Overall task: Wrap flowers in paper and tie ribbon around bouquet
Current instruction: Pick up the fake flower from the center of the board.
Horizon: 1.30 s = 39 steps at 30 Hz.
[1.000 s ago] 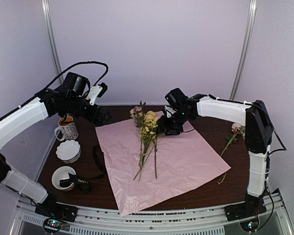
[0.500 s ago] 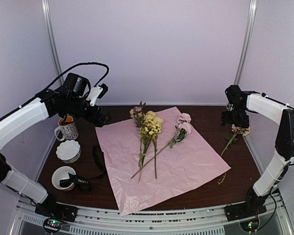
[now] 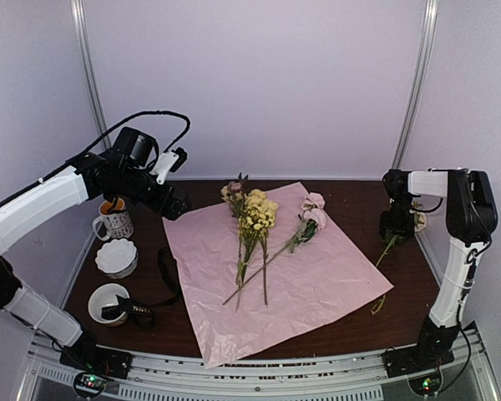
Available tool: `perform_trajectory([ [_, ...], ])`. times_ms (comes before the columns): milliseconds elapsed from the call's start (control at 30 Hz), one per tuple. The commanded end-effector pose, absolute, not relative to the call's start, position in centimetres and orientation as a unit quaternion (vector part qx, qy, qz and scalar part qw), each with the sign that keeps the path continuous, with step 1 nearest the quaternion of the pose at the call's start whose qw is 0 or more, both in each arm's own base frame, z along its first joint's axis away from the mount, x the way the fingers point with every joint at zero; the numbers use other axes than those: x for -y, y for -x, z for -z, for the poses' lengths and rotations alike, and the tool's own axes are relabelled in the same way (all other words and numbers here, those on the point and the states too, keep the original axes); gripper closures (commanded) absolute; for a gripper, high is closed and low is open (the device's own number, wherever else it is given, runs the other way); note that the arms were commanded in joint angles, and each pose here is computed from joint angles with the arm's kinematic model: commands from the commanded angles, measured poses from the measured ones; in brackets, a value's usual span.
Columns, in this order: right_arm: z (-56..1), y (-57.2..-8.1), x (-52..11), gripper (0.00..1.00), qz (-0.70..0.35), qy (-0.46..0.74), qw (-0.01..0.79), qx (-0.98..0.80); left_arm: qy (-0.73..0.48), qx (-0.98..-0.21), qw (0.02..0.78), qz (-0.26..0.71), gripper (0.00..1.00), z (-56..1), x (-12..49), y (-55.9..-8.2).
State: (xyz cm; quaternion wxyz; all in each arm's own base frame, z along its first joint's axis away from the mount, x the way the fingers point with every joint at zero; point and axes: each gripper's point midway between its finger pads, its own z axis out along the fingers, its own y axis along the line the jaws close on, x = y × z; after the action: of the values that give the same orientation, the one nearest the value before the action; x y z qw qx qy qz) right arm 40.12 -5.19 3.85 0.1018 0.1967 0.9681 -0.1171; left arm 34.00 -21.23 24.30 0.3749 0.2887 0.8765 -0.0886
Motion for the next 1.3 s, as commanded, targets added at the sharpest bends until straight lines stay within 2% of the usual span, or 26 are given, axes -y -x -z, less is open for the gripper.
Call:
perform_trajectory([
  [0,-3.3,-40.2,4.1,0.37,0.081,-0.2,0.097,-0.972,-0.29,-0.873,0.382,0.082,0.02,-24.4,21.0,-34.4],
  [133,-2.7,-39.7,3.8,0.39,0.066,-0.202,0.079,-0.974,-0.29,-0.873,0.383,0.084,0.02,-24.5,21.0,-34.3],
  [333,-1.7,-38.1,3.2,0.38,0.058,-0.167,0.01,-0.984,-0.291,-0.869,0.389,0.09,0.02,-25.1,21.1,-34.1],
  [433,-1.4,-38.1,3.0,0.41,0.044,-0.156,-0.004,-0.987,-0.291,-0.869,0.391,0.089,0.02,-25.2,21.0,-34.1],
  [500,-1.3,-38.1,3.0,0.5,0.034,-0.156,-0.012,-0.987,-0.291,-0.869,0.391,0.089,0.02,-25.2,21.0,-34.1],
  [633,-1.4,-38.1,2.8,0.87,0.026,-0.147,-0.015,-0.989,-0.291,-0.871,0.389,0.081,0.02,-24.9,20.8,-34.3],
  [700,-2.1,-38.6,3.1,1.0,0.029,-0.156,0.009,-0.987,-0.291,-0.871,0.388,0.081,0.02,-24.8,20.8,-34.3],
  [867,-8.4,-40.7,5.9,1.0,0.091,-0.183,0.124,-0.971,-0.292,-0.869,0.389,0.088,0.02,-25.0,21.0,-34.2],
  [1033,-18.5,-41.1,8.0,1.0,0.178,-0.187,0.254,-0.932,-0.291,-0.869,0.39,0.088,0.02,-25.2,20.9,-34.1],
  [1167,-26.5,-39.9,5.2,1.0,0.195,-0.15,0.35,-0.904,-0.29,-0.869,0.391,0.089,0.02,-25.2,20.9,-34.1],
  [1267,-28.5,-38.8,-1.6,1.0,0.101,-0.099,0.384,-0.912,-0.291,-0.869,0.389,0.095,0.02,-25.1,21.1,-34.0],
])
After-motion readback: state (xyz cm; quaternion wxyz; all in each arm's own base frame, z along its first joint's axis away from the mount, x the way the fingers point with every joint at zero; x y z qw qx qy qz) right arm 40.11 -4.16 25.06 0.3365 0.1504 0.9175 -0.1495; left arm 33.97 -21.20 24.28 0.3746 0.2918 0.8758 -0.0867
